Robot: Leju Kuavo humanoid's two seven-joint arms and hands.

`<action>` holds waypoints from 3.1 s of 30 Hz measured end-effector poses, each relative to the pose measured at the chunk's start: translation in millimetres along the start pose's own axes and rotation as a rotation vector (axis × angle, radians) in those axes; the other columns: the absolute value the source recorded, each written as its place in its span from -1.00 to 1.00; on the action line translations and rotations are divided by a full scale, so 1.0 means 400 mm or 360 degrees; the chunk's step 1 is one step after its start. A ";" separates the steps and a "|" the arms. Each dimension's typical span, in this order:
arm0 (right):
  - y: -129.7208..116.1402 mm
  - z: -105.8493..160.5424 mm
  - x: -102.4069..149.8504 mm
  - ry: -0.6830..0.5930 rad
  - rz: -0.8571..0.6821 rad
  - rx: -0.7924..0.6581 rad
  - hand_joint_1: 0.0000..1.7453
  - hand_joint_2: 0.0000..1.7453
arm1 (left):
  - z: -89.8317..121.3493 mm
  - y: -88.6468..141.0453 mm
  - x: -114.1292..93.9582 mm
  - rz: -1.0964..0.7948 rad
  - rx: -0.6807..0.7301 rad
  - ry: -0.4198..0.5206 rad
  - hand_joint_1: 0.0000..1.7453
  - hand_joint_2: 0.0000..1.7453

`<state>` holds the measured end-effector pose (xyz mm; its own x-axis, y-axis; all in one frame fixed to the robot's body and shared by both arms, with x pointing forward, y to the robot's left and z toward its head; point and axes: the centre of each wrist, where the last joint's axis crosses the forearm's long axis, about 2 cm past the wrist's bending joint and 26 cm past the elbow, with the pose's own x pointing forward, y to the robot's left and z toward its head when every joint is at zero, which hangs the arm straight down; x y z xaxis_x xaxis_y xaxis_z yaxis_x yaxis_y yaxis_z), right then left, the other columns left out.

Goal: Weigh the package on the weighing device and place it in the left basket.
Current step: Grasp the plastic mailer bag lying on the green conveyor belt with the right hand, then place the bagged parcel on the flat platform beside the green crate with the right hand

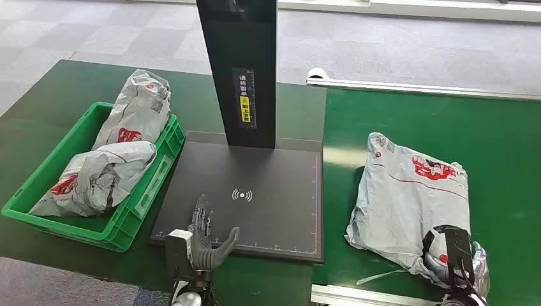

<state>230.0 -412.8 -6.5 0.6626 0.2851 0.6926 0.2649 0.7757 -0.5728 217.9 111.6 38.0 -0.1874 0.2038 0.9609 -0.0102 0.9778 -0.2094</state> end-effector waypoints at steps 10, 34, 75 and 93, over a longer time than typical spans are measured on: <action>0.020 -0.033 0.028 0.0051 0.0063 0.0078 1.00 1.00 | 0.002 0.002 0.002 -0.0018 0.0029 -0.0003 -1.00 1.00; 0.027 0.101 0.140 -0.0846 -0.0195 -0.0553 1.00 1.00 | 0.034 0.055 0.005 -0.0125 0.0120 -0.0031 -1.00 1.00; 0.120 0.376 0.329 -0.1482 -0.0422 0.0116 1.00 1.00 | 0.014 0.112 0.047 -0.0291 -0.0099 -0.0261 -1.00 1.00; 0.329 0.348 0.325 -0.1152 -0.0132 0.0989 1.00 1.00 | -0.060 0.200 0.170 -0.0520 0.0112 -0.0581 -1.00 1.00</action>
<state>253.5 -195.0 69.2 0.0097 0.3331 0.9428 -0.2655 0.9099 -0.3187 227.8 204.7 91.0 -0.4949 -0.1560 0.8548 -0.1900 0.9794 0.0687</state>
